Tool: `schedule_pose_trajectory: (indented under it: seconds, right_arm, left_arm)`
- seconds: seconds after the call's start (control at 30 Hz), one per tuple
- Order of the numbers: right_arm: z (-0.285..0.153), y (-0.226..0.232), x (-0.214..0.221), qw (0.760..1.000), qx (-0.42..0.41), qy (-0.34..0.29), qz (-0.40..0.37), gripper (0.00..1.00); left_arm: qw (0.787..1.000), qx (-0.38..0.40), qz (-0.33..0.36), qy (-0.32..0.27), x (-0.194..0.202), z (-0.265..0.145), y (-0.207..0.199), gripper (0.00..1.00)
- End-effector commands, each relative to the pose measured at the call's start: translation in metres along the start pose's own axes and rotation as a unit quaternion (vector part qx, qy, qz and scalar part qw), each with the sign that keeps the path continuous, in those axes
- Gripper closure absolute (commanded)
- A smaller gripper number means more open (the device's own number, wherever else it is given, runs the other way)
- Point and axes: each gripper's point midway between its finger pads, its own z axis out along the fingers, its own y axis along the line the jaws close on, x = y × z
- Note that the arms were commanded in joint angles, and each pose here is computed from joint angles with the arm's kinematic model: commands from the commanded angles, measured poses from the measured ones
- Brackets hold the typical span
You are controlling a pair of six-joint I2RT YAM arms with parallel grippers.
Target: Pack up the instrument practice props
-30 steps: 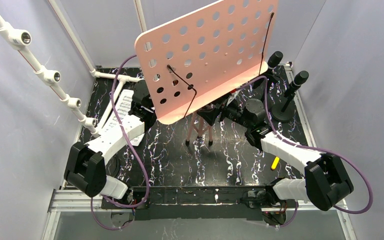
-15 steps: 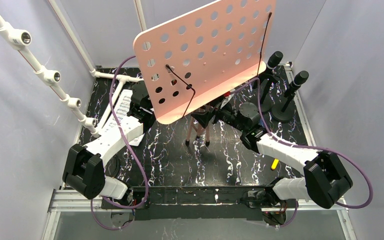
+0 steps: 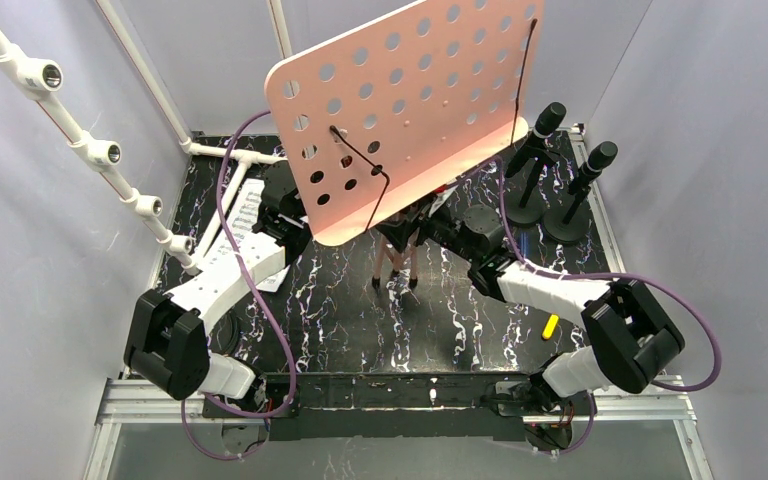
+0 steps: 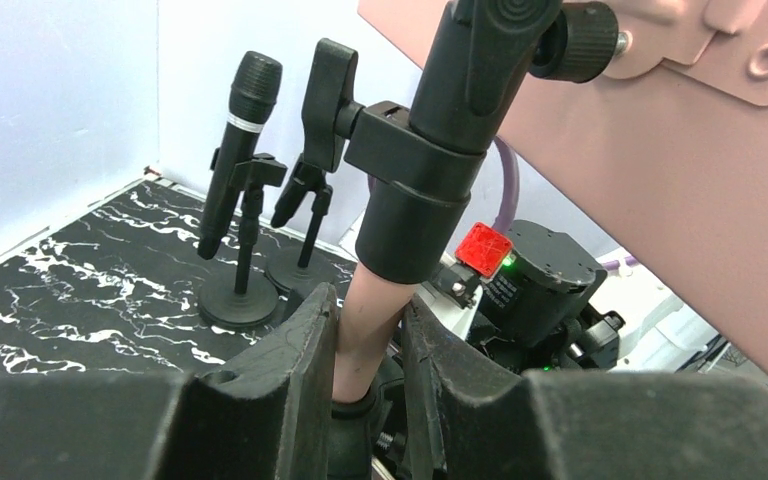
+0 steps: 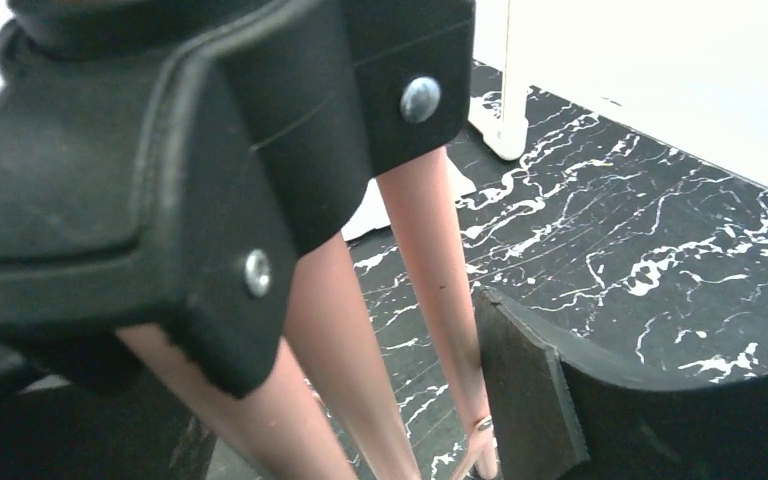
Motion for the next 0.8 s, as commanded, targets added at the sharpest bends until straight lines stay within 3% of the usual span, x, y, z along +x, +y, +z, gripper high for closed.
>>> schedule_pose_trajectory:
  seconds: [0.0, 0.2, 0.37, 0.47, 0.67, 0.77]
  right_arm:
    - [0.013, 0.015, -0.035, 0.998, -0.024, -0.049, -0.014, 0.18]
    - [0.007, 0.022, -0.036, 0.999, -0.027, -0.041, -0.024, 0.42]
    - [0.006, 0.022, -0.041, 0.998, -0.024, -0.037, -0.038, 0.47]
    - [0.007, 0.02, -0.032, 0.999, -0.023, -0.027, -0.037, 0.44]
    - [0.016, 0.02, -0.021, 0.999, -0.029, -0.021, -0.025, 0.21]
    - [0.021, 0.022, -0.025, 0.999, -0.029, -0.034, -0.021, 0.18]
  left_arm:
    - [0.999, -0.004, -0.015, -0.037, -0.033, -0.003, -0.017, 1.0]
    - [0.999, -0.004, -0.002, -0.045, -0.046, -0.002, -0.021, 1.0]
    - [0.999, 0.005, 0.007, -0.049, -0.057, -0.005, -0.032, 1.0]
    - [0.999, 0.004, 0.003, -0.043, -0.049, -0.009, -0.033, 1.0]
    - [0.999, -0.013, -0.028, -0.034, -0.031, -0.015, -0.027, 1.0]
    - [0.999, -0.015, -0.032, -0.034, -0.028, -0.015, -0.028, 1.0]
